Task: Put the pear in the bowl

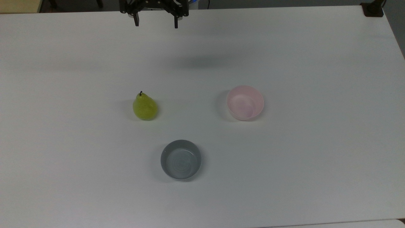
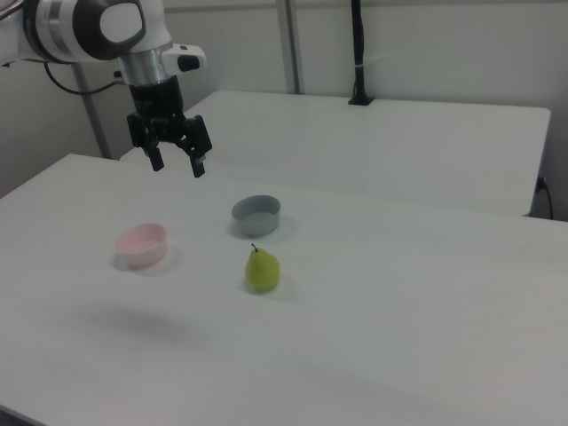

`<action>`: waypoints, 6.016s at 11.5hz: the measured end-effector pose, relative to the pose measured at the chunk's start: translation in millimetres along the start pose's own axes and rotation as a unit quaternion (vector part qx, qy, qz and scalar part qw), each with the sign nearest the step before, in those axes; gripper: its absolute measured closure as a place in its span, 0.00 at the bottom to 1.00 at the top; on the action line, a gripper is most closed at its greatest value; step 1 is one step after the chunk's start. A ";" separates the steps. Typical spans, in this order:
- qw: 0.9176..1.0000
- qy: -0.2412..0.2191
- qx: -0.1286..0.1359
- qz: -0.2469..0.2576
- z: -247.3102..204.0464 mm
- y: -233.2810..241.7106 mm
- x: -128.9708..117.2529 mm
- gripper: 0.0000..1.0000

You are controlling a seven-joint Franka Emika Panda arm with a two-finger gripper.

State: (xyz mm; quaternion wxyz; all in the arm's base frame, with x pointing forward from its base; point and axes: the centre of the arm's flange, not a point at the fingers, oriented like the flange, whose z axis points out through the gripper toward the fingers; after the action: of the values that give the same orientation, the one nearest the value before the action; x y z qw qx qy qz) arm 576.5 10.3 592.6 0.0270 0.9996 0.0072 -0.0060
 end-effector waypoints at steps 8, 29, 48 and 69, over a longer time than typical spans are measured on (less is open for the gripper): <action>1.000 0.000 -0.006 -0.020 13.9 19.1 19.1 0.00; 0.997 0.014 -0.045 -0.063 240.3 44.6 80.5 0.00; 0.996 0.020 -0.048 -0.071 266.6 40.0 87.8 0.06; 0.997 0.009 -0.052 -0.048 116.3 51.0 83.2 0.21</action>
State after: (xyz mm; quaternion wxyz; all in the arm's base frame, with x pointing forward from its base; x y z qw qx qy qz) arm 659.1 -45.8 478.2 0.0787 0.9953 0.0560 0.0019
